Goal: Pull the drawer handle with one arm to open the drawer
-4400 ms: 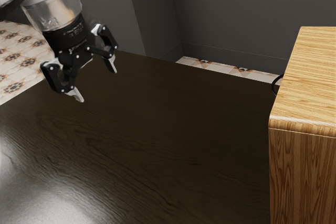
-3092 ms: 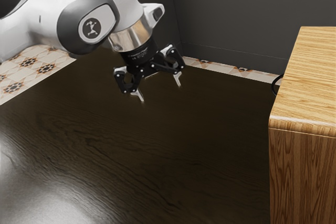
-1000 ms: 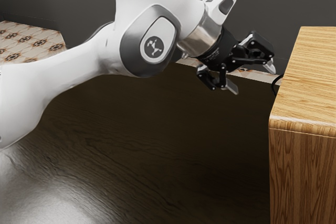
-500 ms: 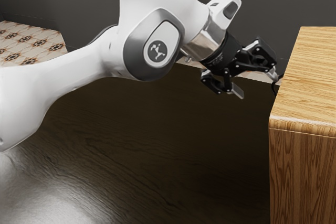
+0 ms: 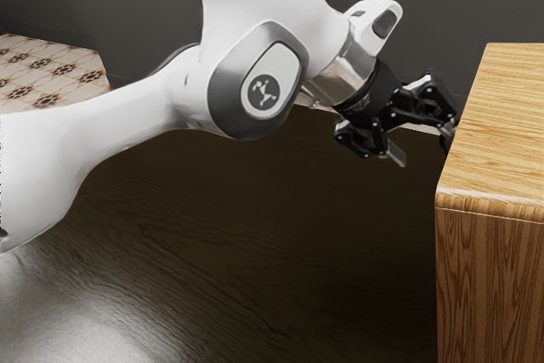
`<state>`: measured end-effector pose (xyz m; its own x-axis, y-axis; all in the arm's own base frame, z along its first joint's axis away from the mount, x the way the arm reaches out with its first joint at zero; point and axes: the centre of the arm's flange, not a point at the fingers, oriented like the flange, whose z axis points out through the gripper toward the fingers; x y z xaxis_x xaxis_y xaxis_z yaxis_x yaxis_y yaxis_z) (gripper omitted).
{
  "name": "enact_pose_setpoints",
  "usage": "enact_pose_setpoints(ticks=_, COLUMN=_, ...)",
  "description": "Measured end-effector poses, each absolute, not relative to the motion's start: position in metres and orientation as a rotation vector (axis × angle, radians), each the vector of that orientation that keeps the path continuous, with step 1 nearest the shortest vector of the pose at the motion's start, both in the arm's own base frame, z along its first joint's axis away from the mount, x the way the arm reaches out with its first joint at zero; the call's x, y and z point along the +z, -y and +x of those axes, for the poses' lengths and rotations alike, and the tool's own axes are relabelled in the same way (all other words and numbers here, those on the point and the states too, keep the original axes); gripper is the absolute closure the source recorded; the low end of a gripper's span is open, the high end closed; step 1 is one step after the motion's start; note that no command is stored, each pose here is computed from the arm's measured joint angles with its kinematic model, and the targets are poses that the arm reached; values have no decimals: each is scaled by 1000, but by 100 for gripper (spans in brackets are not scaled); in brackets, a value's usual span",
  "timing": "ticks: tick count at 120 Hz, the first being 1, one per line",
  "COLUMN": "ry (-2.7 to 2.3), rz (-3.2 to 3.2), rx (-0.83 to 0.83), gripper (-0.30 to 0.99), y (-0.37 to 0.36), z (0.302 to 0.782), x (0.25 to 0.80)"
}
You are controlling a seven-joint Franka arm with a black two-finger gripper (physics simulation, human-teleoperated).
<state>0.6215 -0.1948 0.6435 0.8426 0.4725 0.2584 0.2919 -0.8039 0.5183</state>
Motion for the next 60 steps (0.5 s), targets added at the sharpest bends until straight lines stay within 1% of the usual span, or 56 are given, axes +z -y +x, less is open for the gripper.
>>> enact_pose_setpoints(ticks=60, ry=-622, rz=2559, rx=499, gripper=22, y=179, z=617, x=624)
